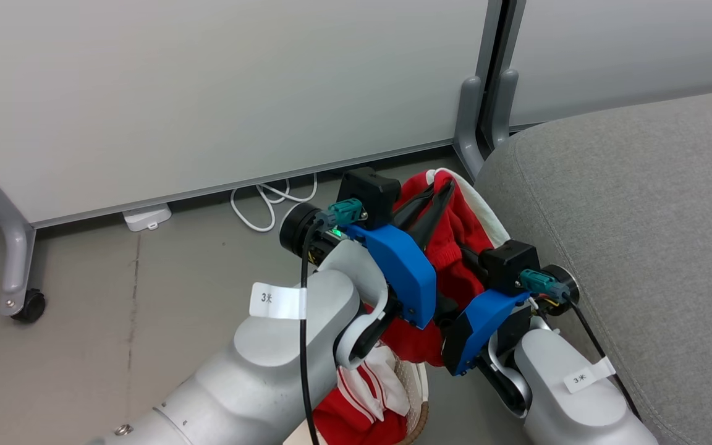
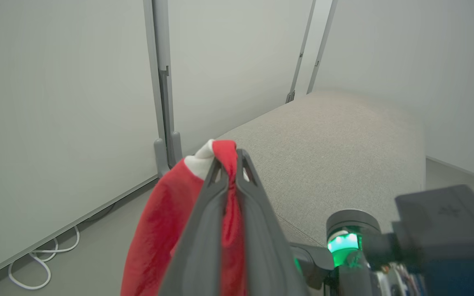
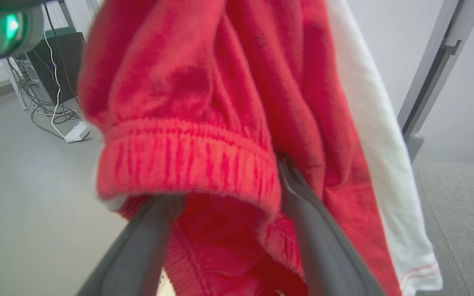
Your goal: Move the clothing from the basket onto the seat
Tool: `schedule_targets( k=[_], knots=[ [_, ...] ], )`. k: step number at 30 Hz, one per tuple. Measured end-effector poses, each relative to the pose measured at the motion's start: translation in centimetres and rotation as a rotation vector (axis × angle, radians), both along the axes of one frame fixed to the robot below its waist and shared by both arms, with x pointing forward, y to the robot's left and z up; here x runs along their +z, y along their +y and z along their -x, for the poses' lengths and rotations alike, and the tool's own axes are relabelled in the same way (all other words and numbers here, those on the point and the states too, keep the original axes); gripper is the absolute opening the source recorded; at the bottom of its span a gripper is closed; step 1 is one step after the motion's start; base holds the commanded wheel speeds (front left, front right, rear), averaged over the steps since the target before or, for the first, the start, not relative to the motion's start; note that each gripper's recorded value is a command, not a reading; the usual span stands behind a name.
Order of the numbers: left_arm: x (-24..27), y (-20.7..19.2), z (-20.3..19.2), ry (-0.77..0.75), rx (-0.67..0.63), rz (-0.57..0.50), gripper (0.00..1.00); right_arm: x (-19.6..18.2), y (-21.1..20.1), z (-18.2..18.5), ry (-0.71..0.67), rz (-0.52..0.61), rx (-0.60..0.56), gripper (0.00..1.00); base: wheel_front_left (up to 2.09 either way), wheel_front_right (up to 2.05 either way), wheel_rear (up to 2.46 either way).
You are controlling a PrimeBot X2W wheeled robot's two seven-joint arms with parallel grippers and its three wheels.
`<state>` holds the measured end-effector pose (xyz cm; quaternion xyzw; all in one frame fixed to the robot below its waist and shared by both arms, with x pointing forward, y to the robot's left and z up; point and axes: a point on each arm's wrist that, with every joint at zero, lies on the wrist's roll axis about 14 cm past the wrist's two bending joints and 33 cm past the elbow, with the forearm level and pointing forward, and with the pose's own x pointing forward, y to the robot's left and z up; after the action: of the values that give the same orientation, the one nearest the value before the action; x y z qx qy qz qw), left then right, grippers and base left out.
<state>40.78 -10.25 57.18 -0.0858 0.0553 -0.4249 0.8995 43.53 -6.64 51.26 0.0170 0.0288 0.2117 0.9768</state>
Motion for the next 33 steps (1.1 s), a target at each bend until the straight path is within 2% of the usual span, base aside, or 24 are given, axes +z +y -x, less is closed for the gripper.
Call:
schedule_targets(
  k=[2,3,4,5,33],
  knots=[
    [-0.1,-0.1,0.2,0.004,-0.005,-0.003,0.00,0.1,0.1,-0.1,-0.004,-0.002,0.004,1.00,0.00,0.00,0.00],
    [-0.2,-0.2,0.4,0.004,-0.009,-0.006,0.00,0.2,0.1,-0.1,-0.005,-0.003,0.005,0.47,0.00,0.00,0.00],
    [-0.2,-0.3,0.4,0.005,-0.010,-0.005,0.00,0.2,0.2,-0.1,-0.005,-0.007,0.005,0.03,0.00,0.00,0.00],
    [-0.2,-0.3,0.5,0.005,-0.010,-0.007,0.00,0.1,0.2,0.0,-0.005,-0.009,0.007,0.00,0.00,0.00,0.00],
    [-1.2,-0.1,0.0,0.036,0.020,-0.011,0.00,0.3,-0.7,0.9,-0.015,-0.028,-0.013,0.00,0.00,0.00,0.00]
  ],
)
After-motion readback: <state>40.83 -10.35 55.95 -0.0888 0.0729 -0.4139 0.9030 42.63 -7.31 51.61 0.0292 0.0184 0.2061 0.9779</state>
